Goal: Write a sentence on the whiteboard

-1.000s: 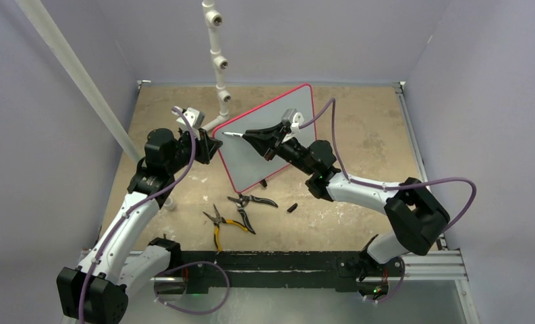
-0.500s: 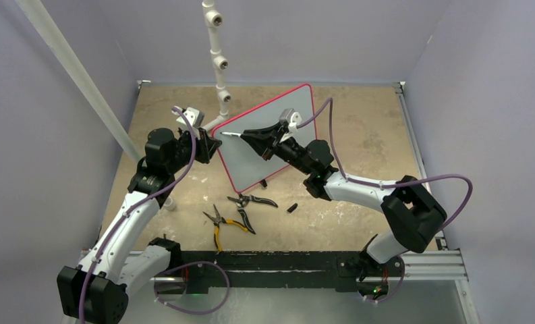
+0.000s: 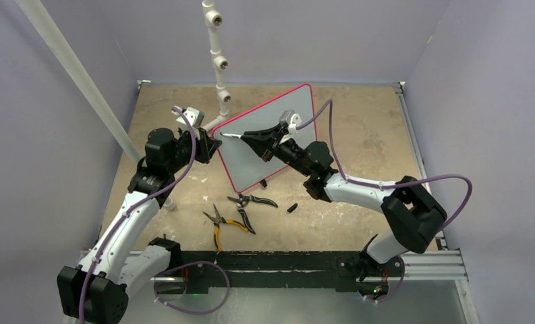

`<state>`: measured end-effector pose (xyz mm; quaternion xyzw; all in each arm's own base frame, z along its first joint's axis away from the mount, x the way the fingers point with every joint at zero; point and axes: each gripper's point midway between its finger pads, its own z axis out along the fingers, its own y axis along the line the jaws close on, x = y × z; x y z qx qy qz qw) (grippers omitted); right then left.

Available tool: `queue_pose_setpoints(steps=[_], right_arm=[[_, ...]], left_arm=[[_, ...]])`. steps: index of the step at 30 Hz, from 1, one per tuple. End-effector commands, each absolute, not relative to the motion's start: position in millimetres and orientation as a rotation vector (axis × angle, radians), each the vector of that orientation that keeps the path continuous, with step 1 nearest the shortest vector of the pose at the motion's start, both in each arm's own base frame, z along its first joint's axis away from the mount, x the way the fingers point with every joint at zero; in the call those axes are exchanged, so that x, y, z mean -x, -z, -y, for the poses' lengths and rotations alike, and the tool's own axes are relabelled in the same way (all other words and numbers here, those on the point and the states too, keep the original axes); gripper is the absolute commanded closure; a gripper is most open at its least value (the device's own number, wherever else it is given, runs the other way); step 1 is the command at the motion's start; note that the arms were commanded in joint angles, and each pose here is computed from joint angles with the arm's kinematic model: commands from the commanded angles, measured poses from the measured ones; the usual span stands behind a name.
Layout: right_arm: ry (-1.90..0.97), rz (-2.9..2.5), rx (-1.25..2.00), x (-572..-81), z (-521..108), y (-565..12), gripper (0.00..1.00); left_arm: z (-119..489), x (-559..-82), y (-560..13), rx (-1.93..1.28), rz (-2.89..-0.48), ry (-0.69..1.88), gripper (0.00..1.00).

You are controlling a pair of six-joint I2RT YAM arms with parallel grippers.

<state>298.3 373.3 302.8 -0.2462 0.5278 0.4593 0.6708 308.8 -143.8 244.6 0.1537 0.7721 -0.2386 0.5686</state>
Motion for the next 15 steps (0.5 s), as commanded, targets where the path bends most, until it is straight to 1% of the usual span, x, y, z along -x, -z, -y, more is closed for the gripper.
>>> queue_pose_setpoints(steps=[1,10,15], right_arm=[[-0.997,-1.226,0.527,-301,-366,-293,1.0],[-1.005,-1.264,0.522,-293,-363,-279,1.0],[-1.022,-1.23,0.526,-284,-361,-291,1.0]], left_arm=[[142,-309,-246,-0.39,-1.813,0.536,1.0],[142,-309,-247,-0.389,-1.81,0.536,1.0],[142,-309,-246,-0.389,-1.81,0.535,1.0]])
